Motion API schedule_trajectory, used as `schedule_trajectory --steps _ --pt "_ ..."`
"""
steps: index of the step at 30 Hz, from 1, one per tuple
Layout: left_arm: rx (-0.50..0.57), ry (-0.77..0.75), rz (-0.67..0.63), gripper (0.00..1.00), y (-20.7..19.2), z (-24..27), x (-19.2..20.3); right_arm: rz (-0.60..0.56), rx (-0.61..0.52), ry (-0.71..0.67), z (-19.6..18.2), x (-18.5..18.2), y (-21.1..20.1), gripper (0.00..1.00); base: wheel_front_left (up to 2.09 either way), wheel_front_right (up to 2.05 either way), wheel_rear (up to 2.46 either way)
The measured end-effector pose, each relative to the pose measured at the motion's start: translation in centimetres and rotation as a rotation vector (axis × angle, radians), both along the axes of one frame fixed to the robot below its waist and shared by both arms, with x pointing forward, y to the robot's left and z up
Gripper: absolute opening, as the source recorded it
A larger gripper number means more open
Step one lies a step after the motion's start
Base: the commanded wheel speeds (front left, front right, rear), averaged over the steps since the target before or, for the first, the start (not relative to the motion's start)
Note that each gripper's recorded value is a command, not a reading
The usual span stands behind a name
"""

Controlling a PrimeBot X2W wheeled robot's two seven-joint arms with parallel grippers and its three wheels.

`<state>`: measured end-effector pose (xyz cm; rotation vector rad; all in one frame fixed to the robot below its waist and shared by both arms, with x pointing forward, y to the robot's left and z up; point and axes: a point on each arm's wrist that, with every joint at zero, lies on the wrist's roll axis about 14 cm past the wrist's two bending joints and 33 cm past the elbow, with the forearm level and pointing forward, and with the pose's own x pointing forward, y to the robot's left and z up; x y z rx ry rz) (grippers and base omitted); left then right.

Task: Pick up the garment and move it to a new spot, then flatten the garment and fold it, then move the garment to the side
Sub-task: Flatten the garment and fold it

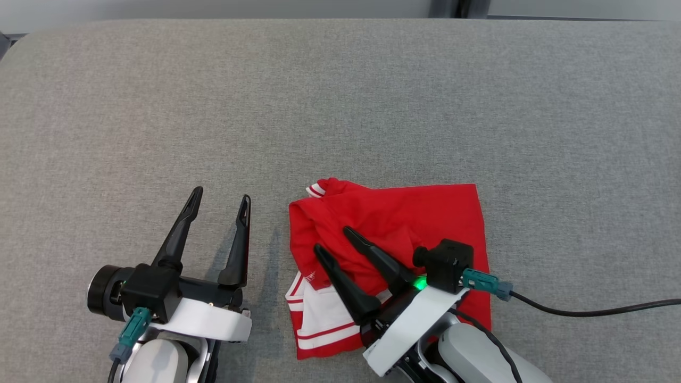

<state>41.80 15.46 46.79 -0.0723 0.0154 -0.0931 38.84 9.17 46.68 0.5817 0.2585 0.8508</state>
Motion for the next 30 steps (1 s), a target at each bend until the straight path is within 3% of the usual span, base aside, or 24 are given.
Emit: schedule_trajectory --steps 8,14,16,20,30 --pt "0.0 0.0 -0.021 1.0 -0.7 -0.2 0.6 -0.031 0.192 -0.035 5.3 0.7 -0.2 1.0 0.0 0.0 0.0" --pt "-0.003 -0.013 -0.036 1.0 -1.3 0.1 1.0 -0.251 0.273 -0.156 9.6 4.0 -7.0 1.0 0.0 0.0 0.0" --pt "-0.001 -0.024 -0.035 1.0 -1.3 0.5 1.1 -0.411 0.227 -0.213 9.8 5.4 -12.6 1.0 0.0 0.0 0.0" --pt "0.001 -0.039 -0.031 1.0 -1.3 1.0 1.2 -0.582 0.118 -0.258 9.0 5.8 -18.8 1.0 0.0 0.0 0.0" --pt "0.003 -0.068 0.034 1.0 0.3 2.3 0.1 -0.835 -0.245 -0.231 5.0 2.4 -30.2 1.0 0.0 0.0 0.0"
